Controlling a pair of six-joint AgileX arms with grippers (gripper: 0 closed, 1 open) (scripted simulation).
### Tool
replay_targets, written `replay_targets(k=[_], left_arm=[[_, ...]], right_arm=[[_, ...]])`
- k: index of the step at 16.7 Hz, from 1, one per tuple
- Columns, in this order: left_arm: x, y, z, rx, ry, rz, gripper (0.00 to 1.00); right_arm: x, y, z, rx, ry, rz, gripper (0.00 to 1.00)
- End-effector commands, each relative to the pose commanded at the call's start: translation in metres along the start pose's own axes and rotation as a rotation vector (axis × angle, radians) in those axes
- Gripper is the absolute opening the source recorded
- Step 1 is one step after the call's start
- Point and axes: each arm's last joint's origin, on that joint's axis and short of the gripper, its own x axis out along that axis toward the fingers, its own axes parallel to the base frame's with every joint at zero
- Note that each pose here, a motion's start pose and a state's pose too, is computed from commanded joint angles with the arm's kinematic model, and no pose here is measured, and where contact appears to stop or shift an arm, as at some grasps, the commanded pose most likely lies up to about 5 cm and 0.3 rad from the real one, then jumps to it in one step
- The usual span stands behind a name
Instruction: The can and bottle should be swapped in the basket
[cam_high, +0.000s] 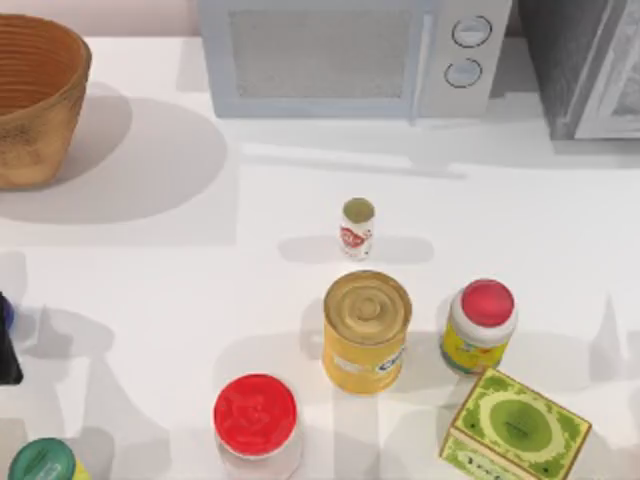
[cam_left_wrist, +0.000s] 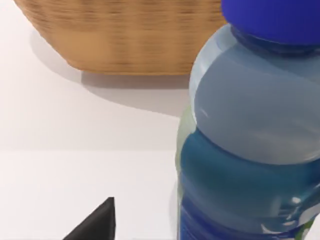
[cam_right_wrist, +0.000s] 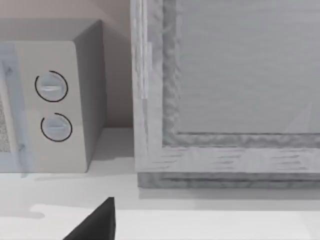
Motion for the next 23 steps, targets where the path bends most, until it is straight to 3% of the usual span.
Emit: replay_targets(k=[9, 17, 22, 23], left_arm=[[0.004, 0.002, -0.001, 0.0, 0.0, -0.003, 1.0], [0.054, 0.002, -0.003, -0.003, 0.006, -0.002, 1.0], [0.06, 0.001, -0.003, -0.002, 0.004, -0.002, 1.0], [0.06, 0.001, -0.003, -0.002, 0.004, -0.002, 0.92]], right_arm=[[0.0, 0.0, 0.0, 0.0, 0.0, 0.0, 1.0], [0.0, 0.0, 0.0, 0.0, 0.0, 0.0, 1.0], [0.0, 0.0, 0.0, 0.0, 0.0, 0.0, 1.0], [0.0, 0.0, 0.0, 0.0, 0.0, 0.0, 1.0]])
